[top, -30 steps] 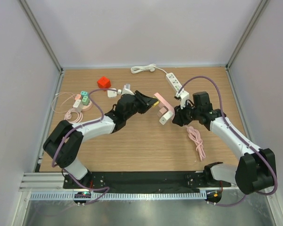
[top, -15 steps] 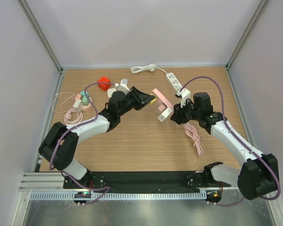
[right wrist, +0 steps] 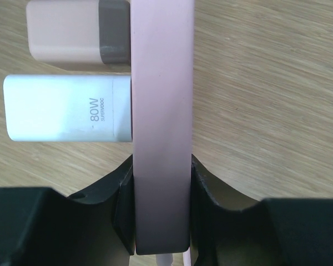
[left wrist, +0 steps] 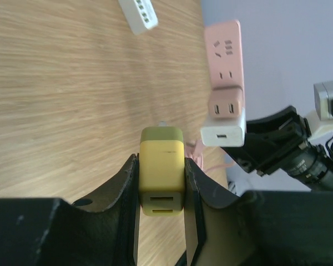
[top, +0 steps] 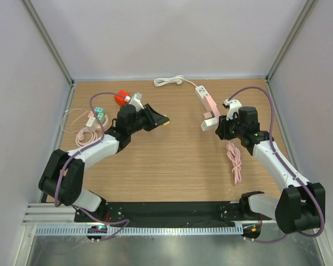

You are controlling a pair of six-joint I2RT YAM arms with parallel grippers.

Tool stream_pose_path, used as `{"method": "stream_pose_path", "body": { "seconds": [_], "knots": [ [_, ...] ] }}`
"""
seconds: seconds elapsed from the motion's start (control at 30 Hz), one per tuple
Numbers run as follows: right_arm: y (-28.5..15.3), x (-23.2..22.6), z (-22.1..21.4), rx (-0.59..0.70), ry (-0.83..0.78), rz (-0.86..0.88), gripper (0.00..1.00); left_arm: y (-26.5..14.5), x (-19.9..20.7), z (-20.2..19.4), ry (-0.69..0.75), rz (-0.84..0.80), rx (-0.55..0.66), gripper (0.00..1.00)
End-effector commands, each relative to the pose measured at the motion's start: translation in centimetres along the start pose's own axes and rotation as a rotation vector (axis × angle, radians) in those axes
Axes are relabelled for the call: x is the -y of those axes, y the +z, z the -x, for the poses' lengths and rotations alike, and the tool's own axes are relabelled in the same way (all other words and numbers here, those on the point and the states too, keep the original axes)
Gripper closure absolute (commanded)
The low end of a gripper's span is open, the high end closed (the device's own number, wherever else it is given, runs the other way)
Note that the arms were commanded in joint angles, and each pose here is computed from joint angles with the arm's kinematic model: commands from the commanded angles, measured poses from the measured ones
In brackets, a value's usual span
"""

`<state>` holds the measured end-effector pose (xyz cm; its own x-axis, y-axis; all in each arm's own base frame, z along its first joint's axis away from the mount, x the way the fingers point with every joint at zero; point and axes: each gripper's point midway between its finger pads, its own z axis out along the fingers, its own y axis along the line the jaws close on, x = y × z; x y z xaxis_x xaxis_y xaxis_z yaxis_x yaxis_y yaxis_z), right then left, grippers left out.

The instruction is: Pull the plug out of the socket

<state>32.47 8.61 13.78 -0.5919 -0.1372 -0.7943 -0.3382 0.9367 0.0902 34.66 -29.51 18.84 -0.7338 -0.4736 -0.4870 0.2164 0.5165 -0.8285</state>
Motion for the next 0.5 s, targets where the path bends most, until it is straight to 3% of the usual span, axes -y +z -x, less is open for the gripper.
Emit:
{"method": "stream_pose_path", "body": {
  "seconds": [0.0, 0.13, 0.47],
  "knots": [
    [-1.3, -1.7, 4.5, 0.148, -0.084, 0.109, 0.99, -1.9, -2.4, 3.4, 0.003, 0.051, 0.096, 1.00],
    [-2.0, -3.4, 4.1, 0.141, -0.127, 0.221, 0.99, -2.7, -6.4, 5.1, -0.035, 0.143, 0.125, 1.00],
    [-2.3, -3.9, 4.0, 0.136, -0.148, 0.256, 0.99, -2.6, -14.8, 11.6, -0.150, 0.286, 0.223, 1.00]
  ]
}}
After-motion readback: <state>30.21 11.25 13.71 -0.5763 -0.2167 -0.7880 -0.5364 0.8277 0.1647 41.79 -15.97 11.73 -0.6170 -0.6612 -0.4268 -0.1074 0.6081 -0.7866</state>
